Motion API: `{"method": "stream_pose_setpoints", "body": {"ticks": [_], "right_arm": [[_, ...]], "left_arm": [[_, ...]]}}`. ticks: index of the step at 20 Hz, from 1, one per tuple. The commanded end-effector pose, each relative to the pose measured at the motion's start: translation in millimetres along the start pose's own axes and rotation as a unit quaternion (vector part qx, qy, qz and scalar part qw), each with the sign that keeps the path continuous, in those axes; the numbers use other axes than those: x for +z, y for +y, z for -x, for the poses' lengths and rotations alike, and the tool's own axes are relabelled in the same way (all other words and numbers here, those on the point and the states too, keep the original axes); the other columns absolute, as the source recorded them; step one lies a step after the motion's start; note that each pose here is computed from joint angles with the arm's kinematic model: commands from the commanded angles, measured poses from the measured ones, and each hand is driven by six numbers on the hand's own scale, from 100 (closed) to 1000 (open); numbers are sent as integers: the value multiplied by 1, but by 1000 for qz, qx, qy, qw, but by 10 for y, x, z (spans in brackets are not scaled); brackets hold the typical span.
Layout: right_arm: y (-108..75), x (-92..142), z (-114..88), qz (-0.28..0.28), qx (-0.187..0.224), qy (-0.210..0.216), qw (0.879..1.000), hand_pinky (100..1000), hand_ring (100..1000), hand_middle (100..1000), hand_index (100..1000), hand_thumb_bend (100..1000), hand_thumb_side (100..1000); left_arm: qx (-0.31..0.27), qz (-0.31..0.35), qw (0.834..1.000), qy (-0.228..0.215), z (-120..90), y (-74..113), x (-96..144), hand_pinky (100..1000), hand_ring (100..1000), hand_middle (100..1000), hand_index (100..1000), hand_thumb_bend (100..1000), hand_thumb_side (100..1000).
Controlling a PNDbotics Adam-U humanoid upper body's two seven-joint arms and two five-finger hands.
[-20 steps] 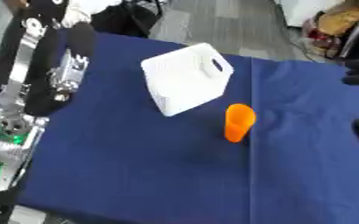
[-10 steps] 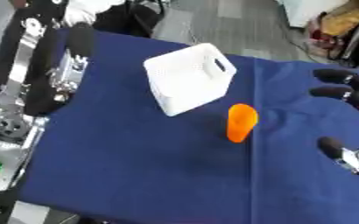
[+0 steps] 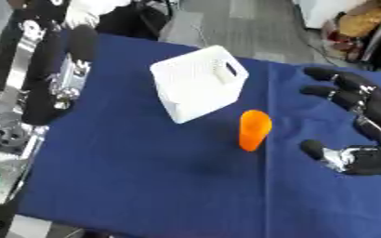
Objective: Pick up objects on the table and place them in the box.
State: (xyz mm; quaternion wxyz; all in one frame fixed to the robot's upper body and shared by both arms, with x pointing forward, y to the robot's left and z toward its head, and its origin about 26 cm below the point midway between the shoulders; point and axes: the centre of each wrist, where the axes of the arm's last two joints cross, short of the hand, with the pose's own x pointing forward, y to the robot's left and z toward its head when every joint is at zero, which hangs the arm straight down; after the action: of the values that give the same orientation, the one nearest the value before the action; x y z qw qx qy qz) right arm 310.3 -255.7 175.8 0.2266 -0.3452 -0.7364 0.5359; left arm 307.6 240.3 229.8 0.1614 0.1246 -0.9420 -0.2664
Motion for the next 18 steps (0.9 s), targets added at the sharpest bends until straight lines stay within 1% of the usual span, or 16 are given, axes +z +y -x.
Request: {"method": "stream_pose_setpoints", "body": {"ticks": [1,5,10,18], "right_arm": [[50,-54,66,5,5,14,1000,873,871,933,879,508,1000],[214,-95,143,19,-5,27,999,861,865,923,876,523,1000],[441,-164,208,17,-15,38,999,844,856,926,877,526,1000],[608,-269,256,22,-17,45,999,832,846,925,876,525,1000]], "left_arm": [[-7,-1,1000,-13,-33,59,-41,1000,885,969,884,143,823],[-5,0,1000,-14,-34,54,-42,1000,885,969,884,143,823],[-4,-1,1000,-15,-36,50,-48,1000,885,969,884,142,823],[0,0,1000,-17,-40,37,-57,1000,885,969,885,142,823]]}}
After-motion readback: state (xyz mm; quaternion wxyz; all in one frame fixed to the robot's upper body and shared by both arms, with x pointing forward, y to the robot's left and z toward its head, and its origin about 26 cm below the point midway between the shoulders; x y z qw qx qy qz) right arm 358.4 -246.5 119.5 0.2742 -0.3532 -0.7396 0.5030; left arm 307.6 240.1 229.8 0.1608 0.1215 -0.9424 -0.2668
